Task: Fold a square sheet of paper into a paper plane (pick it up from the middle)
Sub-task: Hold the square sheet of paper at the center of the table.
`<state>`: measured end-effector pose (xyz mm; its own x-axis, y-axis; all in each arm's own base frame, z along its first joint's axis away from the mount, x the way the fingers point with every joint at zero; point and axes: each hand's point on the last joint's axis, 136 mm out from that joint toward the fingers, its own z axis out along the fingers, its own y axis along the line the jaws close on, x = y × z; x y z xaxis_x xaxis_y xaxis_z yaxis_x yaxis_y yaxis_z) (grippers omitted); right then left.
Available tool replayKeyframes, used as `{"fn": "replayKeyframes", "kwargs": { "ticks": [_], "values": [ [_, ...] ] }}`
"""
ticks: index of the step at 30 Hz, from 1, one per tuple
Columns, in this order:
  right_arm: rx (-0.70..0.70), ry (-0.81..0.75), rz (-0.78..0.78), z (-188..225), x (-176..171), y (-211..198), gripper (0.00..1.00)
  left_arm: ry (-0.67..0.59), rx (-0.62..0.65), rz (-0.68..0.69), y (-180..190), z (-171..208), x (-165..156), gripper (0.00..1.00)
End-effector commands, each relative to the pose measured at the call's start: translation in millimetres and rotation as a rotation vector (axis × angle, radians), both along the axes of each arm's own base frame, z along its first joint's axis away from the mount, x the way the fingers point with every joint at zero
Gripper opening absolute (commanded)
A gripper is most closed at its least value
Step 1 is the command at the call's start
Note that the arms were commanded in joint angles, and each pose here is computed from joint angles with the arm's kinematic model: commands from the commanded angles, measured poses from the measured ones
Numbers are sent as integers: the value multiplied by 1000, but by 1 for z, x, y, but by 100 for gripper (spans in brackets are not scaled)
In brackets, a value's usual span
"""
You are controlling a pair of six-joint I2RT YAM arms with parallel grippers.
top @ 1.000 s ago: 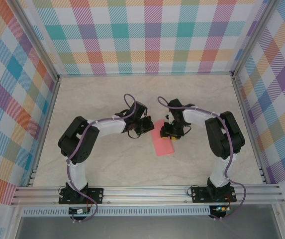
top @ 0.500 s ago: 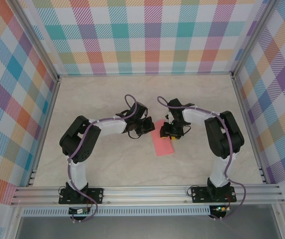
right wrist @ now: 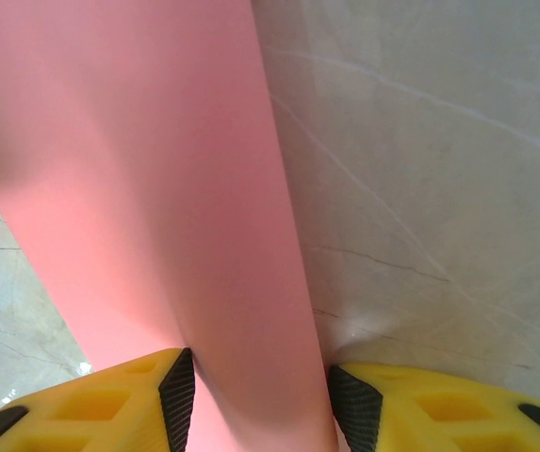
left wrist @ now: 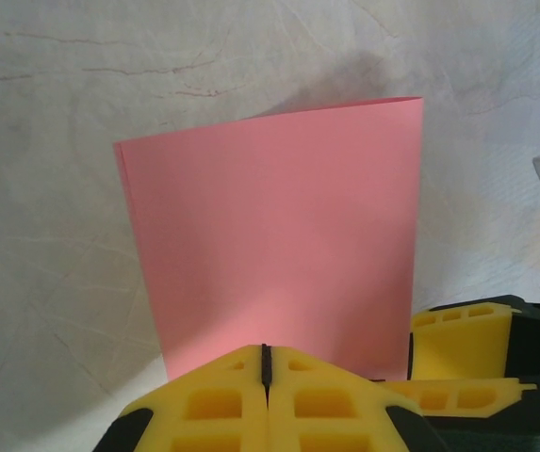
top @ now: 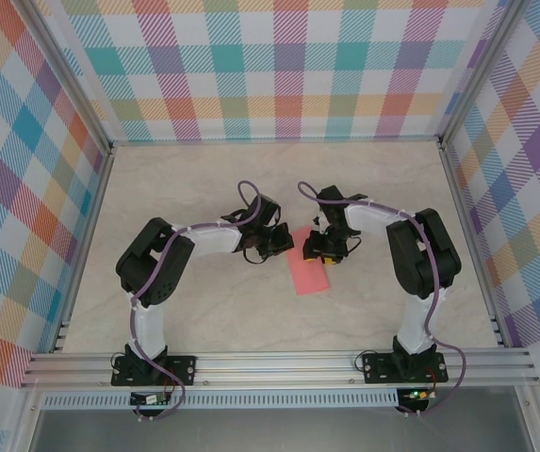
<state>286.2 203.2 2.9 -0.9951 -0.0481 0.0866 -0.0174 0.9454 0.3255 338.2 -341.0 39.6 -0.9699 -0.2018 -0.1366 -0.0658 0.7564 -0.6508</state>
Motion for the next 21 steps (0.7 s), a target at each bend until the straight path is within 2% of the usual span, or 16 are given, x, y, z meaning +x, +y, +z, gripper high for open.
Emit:
{"fn": "replayKeyframes", "kwargs": {
  "ticks": [1, 14, 21],
  "values": [
    [-133, 127, 63, -88, -42, -13, 49, 8, -20, -16, -8, 0, -1, 0],
    [-137, 132, 62, -91, -42, -14, 49, 29, -25, -40, -12, -10, -7, 0],
    [-140, 133, 62, -91, -42, -14, 49, 73, 44, -46, 1, -32, -19, 0]
  ]
}}
